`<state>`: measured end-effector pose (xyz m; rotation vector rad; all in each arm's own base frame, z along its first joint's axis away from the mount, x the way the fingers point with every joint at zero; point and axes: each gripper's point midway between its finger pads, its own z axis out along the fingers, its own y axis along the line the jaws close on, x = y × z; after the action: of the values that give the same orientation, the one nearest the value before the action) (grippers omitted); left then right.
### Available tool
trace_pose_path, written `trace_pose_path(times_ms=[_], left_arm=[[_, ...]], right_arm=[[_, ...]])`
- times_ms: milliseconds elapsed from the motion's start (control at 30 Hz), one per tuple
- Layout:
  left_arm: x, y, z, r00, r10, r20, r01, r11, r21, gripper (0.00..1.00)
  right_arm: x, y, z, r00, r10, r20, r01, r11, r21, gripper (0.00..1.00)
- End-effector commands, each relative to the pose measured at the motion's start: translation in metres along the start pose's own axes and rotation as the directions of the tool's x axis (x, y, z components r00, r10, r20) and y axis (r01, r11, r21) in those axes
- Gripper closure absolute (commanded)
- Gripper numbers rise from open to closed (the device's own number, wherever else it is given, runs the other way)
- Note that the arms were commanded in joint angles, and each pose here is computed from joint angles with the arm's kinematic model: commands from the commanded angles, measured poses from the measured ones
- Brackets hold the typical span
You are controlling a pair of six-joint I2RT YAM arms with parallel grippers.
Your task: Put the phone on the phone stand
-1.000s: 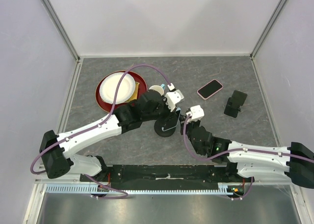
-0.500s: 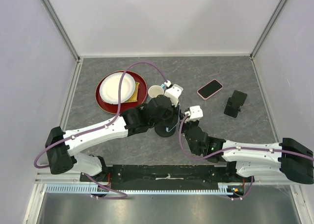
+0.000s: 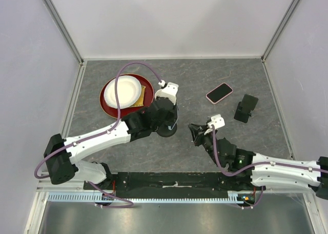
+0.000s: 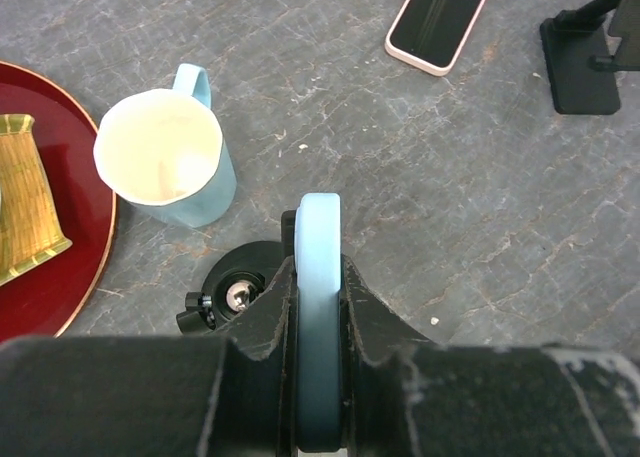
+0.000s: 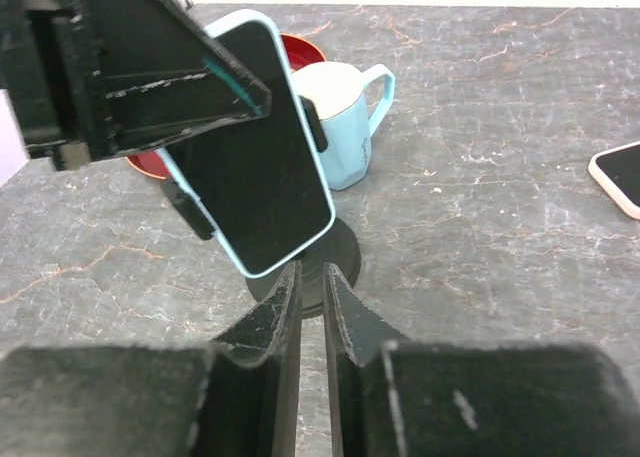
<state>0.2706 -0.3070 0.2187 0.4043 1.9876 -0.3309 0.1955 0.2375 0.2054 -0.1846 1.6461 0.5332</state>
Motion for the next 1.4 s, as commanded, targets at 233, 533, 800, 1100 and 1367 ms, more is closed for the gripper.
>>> trace_pose_path(times_ms=[233,533,800,1100,1367], left_arm=[[0.078,-0.016,-0.049,0.958,0.204,-0.204,-0.122,0.927,0.355,0.98],[0.072,-0.039,-0.118,0.932,0.362,-0.022,-0.253,0.692,0.676,0.98],[0.074,-0.042,-0.148,0.907,0.398,0.137,-0.355,0.549,0.757,0.98],[0.075,-0.041,-0.152,0.902,0.373,0.218,-0.400,0.528,0.749,0.98],[0.077,-0.042,-0.154,0.899,0.373,0.228,-0.404,0.511,0.758,0.98]], right_arm=[[0.010,0.005,-0.003,0.989,-0.007,-0.145,-0.042,0.941,-0.337,0.55],[0.012,0.054,0.001,0.970,-0.036,-0.241,-0.152,0.684,-0.713,0.26],[0.001,0.083,-0.018,0.984,-0.093,-0.150,-0.089,0.471,-0.877,0.13],[0.013,0.112,-0.021,0.981,-0.150,-0.122,-0.051,0.404,-0.913,0.17],[0.030,0.132,-0.022,0.975,-0.178,-0.133,-0.058,0.371,-0.927,0.27]])
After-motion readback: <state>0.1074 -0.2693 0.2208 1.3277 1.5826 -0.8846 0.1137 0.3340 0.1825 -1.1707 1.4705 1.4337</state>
